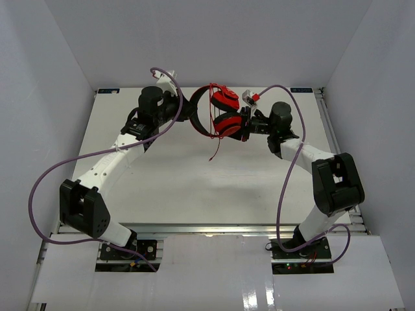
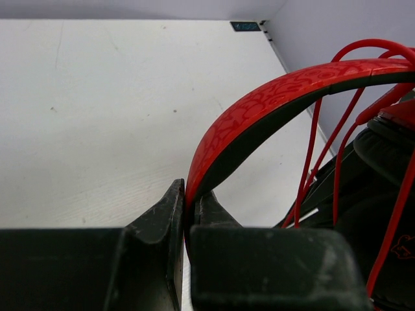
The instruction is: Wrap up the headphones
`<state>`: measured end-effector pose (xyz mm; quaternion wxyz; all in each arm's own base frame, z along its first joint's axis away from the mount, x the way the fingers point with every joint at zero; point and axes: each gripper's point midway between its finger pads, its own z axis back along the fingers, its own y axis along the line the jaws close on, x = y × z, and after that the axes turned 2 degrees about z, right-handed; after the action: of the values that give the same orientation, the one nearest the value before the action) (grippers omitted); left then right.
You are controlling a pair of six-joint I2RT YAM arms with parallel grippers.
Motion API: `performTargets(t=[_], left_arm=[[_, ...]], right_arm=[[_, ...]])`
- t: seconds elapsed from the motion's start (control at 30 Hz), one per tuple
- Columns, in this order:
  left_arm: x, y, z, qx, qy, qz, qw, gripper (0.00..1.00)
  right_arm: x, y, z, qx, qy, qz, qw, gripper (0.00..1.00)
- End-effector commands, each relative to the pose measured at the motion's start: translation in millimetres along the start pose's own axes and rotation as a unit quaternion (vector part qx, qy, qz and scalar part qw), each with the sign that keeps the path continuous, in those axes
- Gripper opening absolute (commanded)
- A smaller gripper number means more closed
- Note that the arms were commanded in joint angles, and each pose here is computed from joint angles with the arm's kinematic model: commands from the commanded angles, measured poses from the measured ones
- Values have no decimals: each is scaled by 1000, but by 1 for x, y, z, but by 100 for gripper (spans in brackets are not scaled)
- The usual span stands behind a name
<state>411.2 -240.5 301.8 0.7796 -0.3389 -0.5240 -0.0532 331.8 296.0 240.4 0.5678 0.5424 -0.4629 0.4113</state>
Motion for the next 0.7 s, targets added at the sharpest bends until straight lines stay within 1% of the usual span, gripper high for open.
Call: performTargets(t=[0.0,0.17,0.3,0.4,0.43,0.57,0.67], left_arm=[[98,-71,31,-112,-139,-24,984,0],[119,-102,53,-142,-156,-40,977,0],[132,-114,65,-147,-165,-46,974,0],[137,-117,71,-146,-169,-51,973,0],[139,-119,73,-147,-172,-52,973,0],[135,-120,73,-148,-161,-47,975,0],[135,-124,74,-153,-161,-45,974,0]], right_arm=[[19,34,-2,87,-32,-22,996,8],[43,43,-5,130,-68,-30,989,8],[52,39,-9,141,-79,-27,987,8],[54,38,-10,141,-82,-25,986,11],[54,39,-10,142,-85,-26,986,14],[56,39,-12,146,-89,-26,985,21],[57,37,-14,146,-92,-26,985,23]])
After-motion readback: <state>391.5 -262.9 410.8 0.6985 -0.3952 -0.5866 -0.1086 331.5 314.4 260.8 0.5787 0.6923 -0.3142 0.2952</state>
